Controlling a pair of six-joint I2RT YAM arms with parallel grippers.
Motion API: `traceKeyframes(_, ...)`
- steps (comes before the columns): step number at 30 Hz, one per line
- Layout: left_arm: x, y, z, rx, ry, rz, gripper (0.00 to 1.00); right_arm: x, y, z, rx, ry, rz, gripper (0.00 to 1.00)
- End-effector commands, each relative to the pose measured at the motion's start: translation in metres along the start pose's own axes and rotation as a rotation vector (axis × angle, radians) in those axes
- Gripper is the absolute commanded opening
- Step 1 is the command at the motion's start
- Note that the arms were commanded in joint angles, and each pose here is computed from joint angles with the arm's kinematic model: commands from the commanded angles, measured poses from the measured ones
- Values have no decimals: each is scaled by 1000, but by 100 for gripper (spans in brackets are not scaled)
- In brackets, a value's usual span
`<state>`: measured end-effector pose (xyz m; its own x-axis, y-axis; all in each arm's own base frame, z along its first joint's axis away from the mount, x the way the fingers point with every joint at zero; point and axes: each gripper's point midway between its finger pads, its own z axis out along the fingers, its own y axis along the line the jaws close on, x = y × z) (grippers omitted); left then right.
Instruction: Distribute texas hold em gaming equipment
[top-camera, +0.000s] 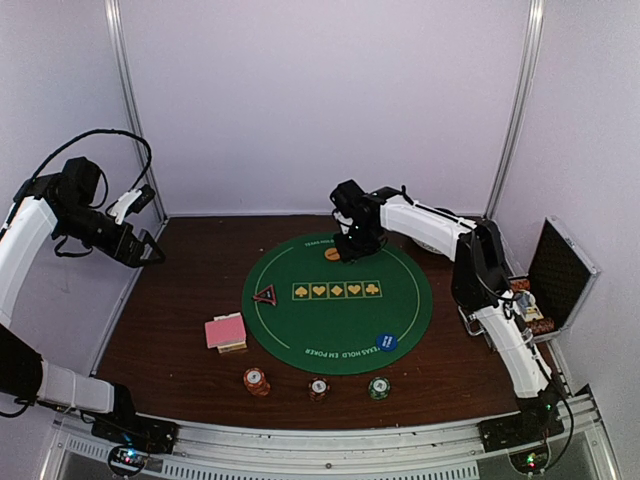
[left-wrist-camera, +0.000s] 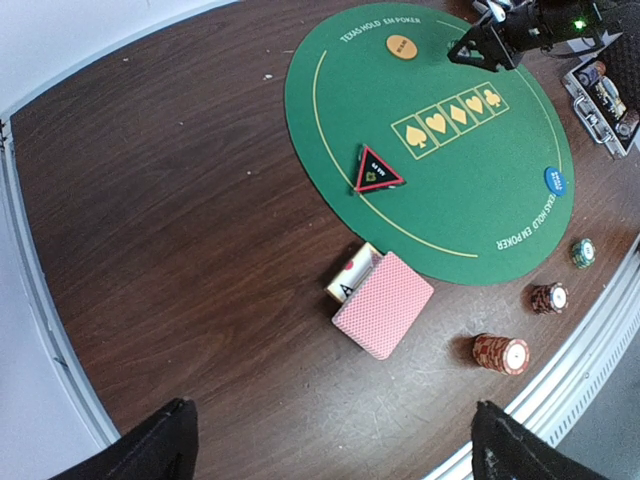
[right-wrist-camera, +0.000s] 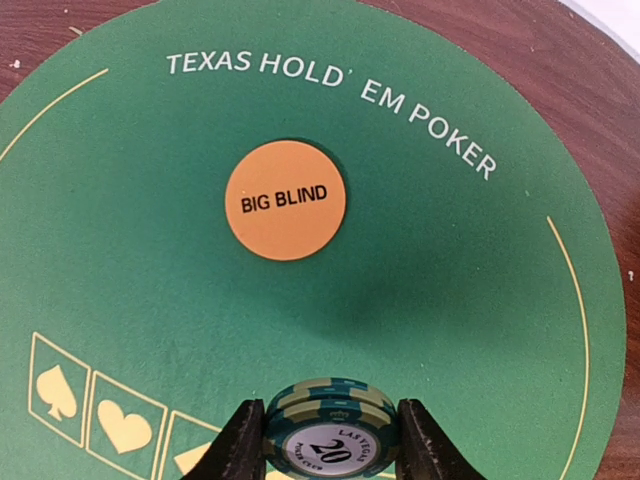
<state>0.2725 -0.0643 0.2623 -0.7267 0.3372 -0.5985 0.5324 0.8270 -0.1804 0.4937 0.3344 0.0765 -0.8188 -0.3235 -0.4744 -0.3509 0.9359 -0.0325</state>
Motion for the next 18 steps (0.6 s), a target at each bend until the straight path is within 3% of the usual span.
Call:
traceKeyframes(1, -4, -3, -2, 16, -18, 20, 97, -13, -6, 14, -10, -40, 28, 19)
traceKeyframes(11, -4, -2, -1, 18, -16, 19, 98, 0, -14, 52, -17, -1, 52, 23)
traceKeyframes(18, -4, -3, -1, 17, -16, 15, 97, 3, -14, 58, -19, 9, 47, 55)
